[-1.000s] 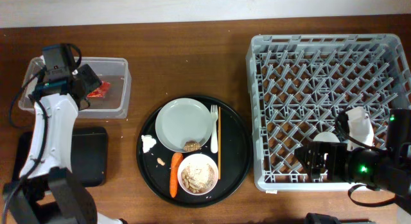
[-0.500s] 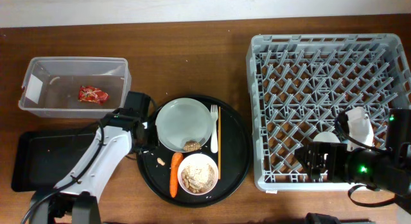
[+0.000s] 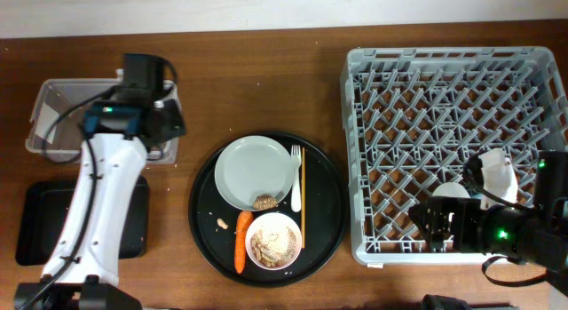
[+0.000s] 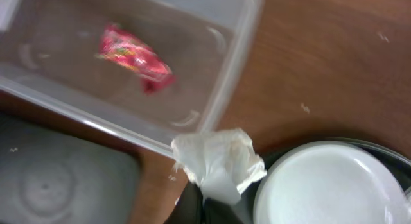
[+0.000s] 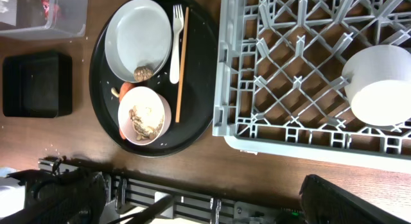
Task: Sort waste into correct bins and load items into the dishwasher rack
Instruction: 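Pick the carrot with the left gripper and place it on the black tray, then grasp the pink bowl with the left gripper and dump rice onto black tray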
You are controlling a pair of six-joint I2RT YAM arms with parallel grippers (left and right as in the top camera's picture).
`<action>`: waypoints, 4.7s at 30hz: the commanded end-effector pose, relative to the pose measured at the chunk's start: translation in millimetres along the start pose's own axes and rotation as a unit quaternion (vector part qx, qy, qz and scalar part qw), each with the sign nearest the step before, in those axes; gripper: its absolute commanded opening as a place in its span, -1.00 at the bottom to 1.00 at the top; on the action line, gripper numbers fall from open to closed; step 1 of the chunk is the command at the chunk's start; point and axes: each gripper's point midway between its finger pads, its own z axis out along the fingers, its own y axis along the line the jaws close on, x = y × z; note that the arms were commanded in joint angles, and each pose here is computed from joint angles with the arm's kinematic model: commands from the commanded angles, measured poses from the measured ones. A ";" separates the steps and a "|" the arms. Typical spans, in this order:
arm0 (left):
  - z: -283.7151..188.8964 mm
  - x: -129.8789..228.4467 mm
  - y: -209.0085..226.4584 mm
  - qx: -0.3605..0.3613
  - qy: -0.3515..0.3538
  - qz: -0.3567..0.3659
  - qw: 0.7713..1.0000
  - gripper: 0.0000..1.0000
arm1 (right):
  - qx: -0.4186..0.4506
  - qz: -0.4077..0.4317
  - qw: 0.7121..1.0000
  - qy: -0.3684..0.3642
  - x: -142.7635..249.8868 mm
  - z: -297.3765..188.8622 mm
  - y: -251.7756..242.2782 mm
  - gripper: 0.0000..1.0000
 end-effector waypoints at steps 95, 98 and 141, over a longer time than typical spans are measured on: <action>2.8 354.2 -178.1 0.172 0.239 0.530 0.795 -0.53 | -0.001 0.001 1.000 0.014 -2.6 4.0 -1.8 0.97; 16.8 362.1 -172.0 0.154 0.255 0.550 0.780 -0.98 | -0.001 0.000 1.000 0.014 -2.6 4.0 -1.8 0.97; 0.7 90.3 136.5 0.498 -0.208 -0.182 0.822 -0.99 | -0.001 0.013 1.000 0.014 -2.5 4.0 -1.7 0.97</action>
